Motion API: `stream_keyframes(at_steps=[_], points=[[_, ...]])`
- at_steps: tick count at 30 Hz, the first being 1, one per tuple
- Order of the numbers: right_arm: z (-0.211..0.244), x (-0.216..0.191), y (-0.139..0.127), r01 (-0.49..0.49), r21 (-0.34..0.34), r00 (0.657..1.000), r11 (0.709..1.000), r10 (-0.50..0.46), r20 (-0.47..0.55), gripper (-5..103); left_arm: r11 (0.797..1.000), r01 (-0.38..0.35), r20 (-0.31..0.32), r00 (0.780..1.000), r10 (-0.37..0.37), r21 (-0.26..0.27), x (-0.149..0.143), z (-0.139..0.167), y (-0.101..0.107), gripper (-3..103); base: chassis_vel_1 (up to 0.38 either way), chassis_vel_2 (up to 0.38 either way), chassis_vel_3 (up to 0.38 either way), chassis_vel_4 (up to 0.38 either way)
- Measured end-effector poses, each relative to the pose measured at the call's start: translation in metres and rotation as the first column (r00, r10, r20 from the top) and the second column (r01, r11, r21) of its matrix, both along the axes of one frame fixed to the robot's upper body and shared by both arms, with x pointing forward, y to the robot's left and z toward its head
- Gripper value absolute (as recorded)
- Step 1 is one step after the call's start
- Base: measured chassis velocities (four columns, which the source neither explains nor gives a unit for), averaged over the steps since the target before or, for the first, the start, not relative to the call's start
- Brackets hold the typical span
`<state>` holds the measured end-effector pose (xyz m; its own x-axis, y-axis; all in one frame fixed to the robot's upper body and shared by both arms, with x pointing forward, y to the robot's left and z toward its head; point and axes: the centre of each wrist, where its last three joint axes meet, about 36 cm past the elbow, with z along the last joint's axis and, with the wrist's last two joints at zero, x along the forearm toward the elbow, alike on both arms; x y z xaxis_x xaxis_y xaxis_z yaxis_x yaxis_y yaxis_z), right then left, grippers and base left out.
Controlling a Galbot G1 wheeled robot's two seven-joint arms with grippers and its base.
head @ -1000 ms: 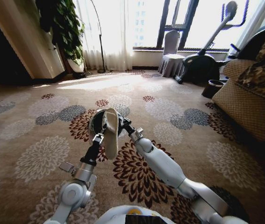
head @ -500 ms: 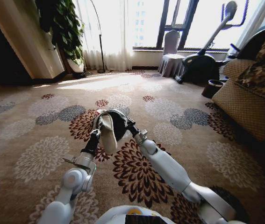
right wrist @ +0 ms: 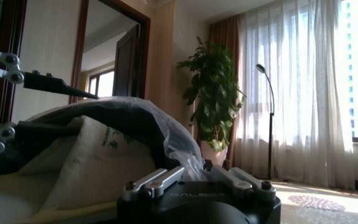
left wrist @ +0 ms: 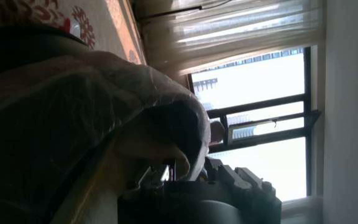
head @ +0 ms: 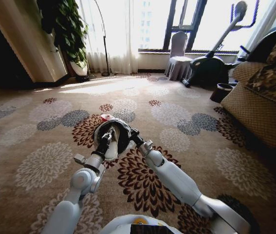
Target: Pick up the trash from the ground and place it into the trash bin.
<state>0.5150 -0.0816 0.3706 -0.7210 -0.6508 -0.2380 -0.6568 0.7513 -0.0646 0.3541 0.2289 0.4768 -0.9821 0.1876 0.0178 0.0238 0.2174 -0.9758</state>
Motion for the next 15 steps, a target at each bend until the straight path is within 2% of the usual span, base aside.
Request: stream_keyframes(at_steps=[1,2,3,4,5,6,8,9,12,14,15], points=[[0.000,0.000,0.000,0.000,0.000,1.000,1.000,0.000,0.000,0,1.000,0.000,0.000,1.000,0.000,0.000,0.000,0.000,0.000,31,0.000,0.000,0.000,0.000],[0.001,-0.003,0.001,-0.004,0.004,1.000,1.000,0.004,-0.002,0,0.999,-0.049,-0.020,0.999,0.050,0.010,0.007,-0.001,-0.001,36,0.000,0.000,0.000,0.000],[0.001,-0.007,0.001,-0.008,0.007,1.000,1.000,0.008,-0.006,0,0.998,-0.067,-0.031,0.997,0.067,0.016,0.010,-0.001,-0.001,42,0.000,0.000,0.000,0.000],[0.001,-0.009,0.001,-0.010,0.007,1.000,1.000,0.010,-0.009,0,0.997,-0.065,-0.035,0.997,0.066,0.028,0.010,0.000,-0.001,42,0.000,0.000,0.000,0.000],[0.000,-0.011,0.000,-0.011,0.005,1.000,1.000,0.011,-0.011,0,0.997,-0.052,-0.035,0.998,0.054,0.051,0.009,0.000,-0.001,47,0.000,0.000,0.000,0.000],[0.000,-0.011,0.000,-0.011,0.005,1.000,1.000,0.011,-0.011,0,0.997,-0.052,-0.035,0.998,0.054,0.051,0.009,0.000,-0.001,47,0.000,0.000,0.000,0.000],[-0.002,-0.013,-0.005,-0.010,-0.003,1.000,1.000,0.010,-0.014,0,0.993,-0.025,-0.022,0.999,0.027,0.114,-0.002,0.003,-0.007,58,0.000,0.000,0.000,0.000],[-0.002,-0.013,-0.005,-0.010,-0.003,1.000,1.000,0.010,-0.014,0,0.993,-0.025,-0.022,0.999,0.027,0.114,-0.002,0.003,-0.007,58,0.000,0.000,0.000,0.000],[-0.002,-0.013,-0.011,-0.006,-0.011,1.000,1.000,0.006,-0.017,0,0.986,0.026,0.010,1.000,-0.028,0.163,-0.031,0.022,-0.012,74,0.000,0.000,0.000,0.000],[-0.002,-0.012,-0.012,-0.004,-0.012,1.000,1.000,0.004,-0.017,0,0.984,0.038,0.022,0.999,-0.042,0.171,-0.040,0.027,-0.013,74,0.000,0.000,0.000,0.000],[-0.002,-0.012,-0.013,-0.004,-0.011,1.000,1.000,0.003,-0.017,0,0.983,0.045,0.031,0.998,-0.051,0.176,-0.046,0.030,-0.014,80,0.000,0.000,0.000,0.000]])
